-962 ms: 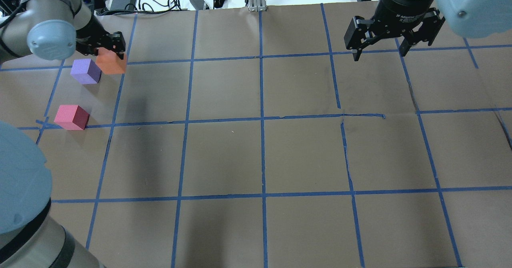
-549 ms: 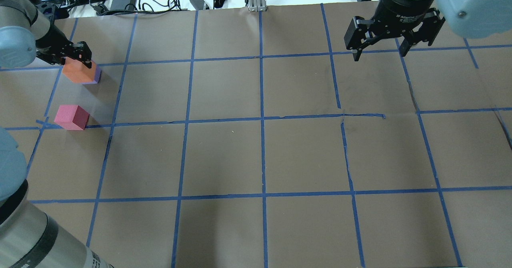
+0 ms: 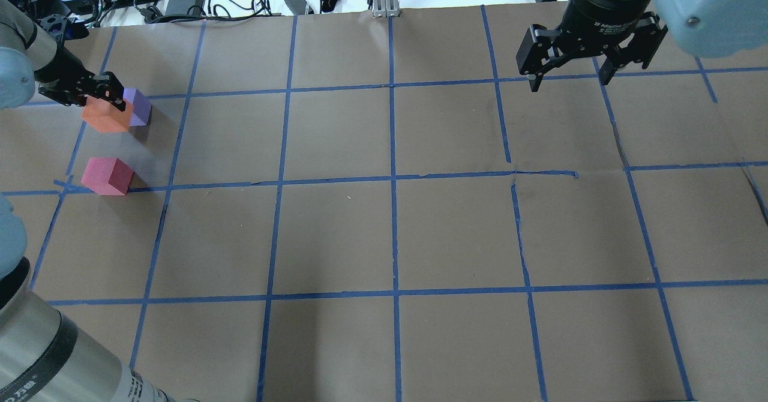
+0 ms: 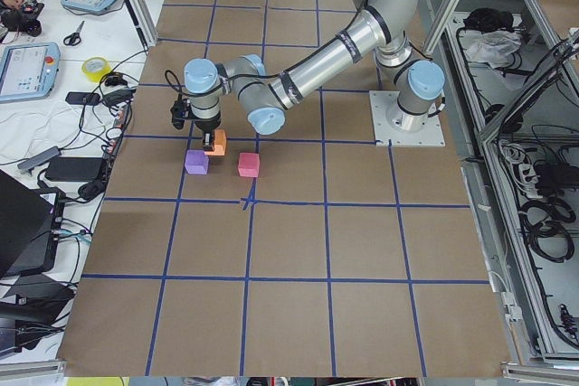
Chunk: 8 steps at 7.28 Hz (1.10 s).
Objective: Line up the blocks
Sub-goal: 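Lower the orange cube between the purple and pink cubes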
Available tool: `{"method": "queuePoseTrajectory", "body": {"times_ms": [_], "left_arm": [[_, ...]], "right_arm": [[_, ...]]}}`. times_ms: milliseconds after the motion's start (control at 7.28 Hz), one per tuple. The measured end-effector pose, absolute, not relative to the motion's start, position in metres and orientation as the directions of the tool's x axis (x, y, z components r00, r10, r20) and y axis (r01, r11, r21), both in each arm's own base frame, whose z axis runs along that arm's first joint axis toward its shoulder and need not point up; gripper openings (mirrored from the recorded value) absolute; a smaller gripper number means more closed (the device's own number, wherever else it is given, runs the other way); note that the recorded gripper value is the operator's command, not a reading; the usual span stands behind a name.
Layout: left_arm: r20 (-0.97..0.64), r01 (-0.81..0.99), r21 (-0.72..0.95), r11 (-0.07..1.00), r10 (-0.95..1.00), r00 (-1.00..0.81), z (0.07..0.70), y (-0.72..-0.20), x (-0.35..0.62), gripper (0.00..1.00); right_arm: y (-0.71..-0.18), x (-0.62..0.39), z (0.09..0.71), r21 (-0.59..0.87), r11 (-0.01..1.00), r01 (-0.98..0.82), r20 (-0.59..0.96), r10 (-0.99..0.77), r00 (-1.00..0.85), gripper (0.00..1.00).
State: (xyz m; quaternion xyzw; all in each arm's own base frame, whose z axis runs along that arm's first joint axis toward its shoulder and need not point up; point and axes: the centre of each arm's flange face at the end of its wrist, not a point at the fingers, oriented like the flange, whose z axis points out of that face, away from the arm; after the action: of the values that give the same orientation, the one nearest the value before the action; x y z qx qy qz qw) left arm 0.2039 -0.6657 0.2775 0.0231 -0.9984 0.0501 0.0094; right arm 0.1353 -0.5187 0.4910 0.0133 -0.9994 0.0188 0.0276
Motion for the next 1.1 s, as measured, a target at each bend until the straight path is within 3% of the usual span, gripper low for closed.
{"method": "queuePoseTrajectory", "body": {"times_ms": [1099], "left_arm": [[0.005, -0.038, -0.023, 0.999, -0.037, -0.999, 0.227, -0.659, 0.225, 0.00]], "right_arm": [[-0.510, 0.134, 0.503, -0.054, 0.998, -0.022, 0.043, -0.020, -0.999, 1.00]]}}
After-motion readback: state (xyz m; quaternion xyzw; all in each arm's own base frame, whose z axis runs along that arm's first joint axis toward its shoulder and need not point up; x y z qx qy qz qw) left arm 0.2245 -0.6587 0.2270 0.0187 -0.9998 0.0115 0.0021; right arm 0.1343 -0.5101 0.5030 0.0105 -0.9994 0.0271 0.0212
